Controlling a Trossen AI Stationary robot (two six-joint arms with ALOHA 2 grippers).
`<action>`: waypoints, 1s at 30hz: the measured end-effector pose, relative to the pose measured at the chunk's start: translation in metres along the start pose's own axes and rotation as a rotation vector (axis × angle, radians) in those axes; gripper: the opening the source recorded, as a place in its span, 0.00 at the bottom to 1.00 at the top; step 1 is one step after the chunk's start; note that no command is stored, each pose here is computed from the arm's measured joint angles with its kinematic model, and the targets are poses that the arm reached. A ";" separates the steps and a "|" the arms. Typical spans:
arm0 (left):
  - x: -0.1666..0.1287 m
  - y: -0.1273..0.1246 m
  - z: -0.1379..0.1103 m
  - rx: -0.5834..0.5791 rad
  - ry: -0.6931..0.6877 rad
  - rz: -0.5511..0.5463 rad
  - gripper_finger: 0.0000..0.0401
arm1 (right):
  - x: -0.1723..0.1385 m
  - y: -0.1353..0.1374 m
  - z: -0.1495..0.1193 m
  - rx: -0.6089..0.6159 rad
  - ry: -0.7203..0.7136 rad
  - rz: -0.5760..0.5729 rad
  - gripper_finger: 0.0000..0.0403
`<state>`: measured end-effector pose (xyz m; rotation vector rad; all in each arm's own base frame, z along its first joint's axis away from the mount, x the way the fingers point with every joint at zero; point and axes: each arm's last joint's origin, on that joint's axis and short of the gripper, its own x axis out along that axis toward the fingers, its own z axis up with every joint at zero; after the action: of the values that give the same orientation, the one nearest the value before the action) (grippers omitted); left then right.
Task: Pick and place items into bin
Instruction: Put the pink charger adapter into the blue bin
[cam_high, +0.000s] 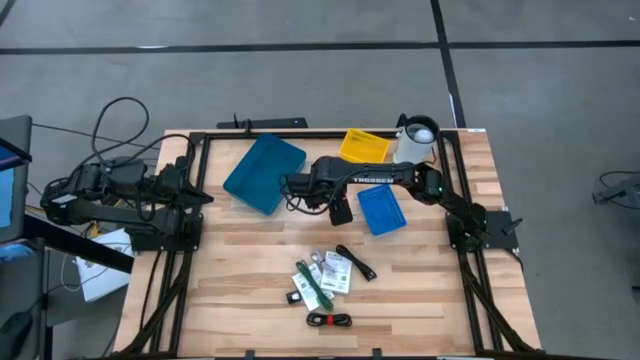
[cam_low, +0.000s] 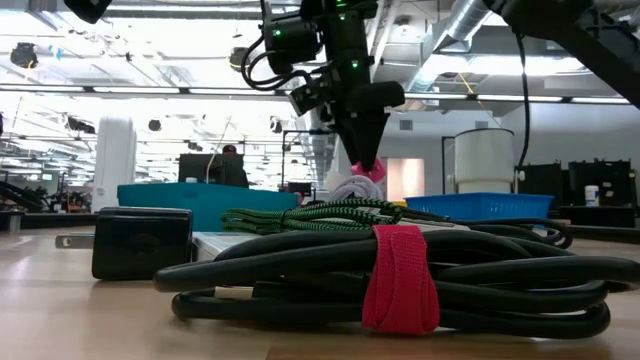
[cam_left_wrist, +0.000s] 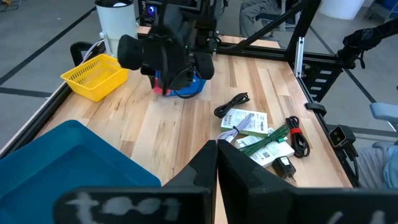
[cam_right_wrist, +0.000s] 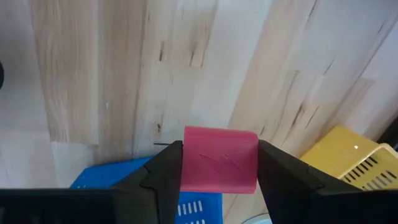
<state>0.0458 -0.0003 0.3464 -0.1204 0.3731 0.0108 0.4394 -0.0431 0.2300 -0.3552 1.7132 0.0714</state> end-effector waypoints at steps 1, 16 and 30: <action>0.000 0.000 0.000 0.000 0.000 0.000 0.00 | -0.002 0.001 -0.001 -0.001 -0.006 0.002 0.43; 0.000 0.000 0.000 0.000 0.000 0.000 0.00 | -0.071 0.012 -0.036 0.099 -0.182 -0.030 0.42; 0.000 0.000 0.000 0.000 0.000 0.000 0.00 | -0.131 0.023 -0.093 0.186 -0.360 -0.011 0.42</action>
<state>0.0458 -0.0003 0.3464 -0.1203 0.3729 0.0109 0.3611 -0.0183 0.3709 -0.1991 1.3492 -0.0312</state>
